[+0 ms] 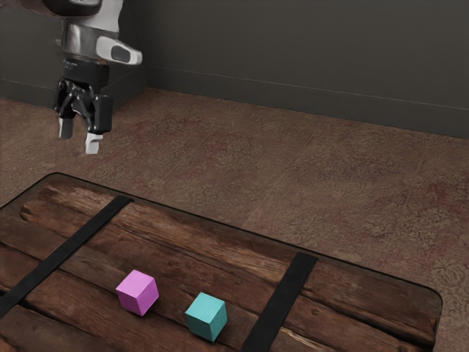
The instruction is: Pick up the blue block with one arm, and put the blue block on the pink block with one arm
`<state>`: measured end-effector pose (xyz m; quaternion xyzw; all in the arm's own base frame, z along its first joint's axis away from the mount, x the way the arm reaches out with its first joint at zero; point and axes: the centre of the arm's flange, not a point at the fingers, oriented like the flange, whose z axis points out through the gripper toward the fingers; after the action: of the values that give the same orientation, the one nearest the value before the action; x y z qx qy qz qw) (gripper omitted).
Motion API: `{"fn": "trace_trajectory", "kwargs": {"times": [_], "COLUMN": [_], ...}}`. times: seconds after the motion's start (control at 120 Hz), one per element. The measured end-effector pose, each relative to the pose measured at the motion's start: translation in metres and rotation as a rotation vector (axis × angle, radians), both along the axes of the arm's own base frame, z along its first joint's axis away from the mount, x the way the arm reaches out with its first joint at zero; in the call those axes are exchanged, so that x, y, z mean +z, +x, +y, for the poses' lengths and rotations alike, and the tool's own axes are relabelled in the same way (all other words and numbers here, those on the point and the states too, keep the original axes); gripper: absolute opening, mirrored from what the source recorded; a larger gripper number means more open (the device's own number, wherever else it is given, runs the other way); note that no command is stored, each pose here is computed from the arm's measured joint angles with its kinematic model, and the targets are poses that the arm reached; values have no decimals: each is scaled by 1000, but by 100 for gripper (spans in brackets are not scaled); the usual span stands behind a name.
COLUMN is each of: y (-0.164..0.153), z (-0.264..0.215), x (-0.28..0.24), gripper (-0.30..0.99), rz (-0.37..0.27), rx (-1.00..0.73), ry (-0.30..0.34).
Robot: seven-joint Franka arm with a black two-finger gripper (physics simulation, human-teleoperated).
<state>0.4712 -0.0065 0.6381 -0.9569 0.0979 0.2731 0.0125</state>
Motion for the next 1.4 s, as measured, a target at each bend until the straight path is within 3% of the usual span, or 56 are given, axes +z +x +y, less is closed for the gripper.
{"fn": "trace_trajectory", "kwargs": {"times": [0.117,0.2,0.45,0.683,0.85,0.942,1.075,1.4], "y": [25,31,15,21,-11,-27,-22,-32], "z": [-14,-33,-139,-136,-184,-188,-169,-177], "x": [2,-10,-131,-214,-248,-272,-290,-326], "gripper": [69,69,69,69,69,69,69,69], "rz": [-188,-233,-206,-280,-268,-270,-323,-377], "rx": [-111,-194,-748,-1020,-1250,-1311,-1346,-1436], "ry": [-35,-82,-278,-376,-464,-503,-513,-575]}}
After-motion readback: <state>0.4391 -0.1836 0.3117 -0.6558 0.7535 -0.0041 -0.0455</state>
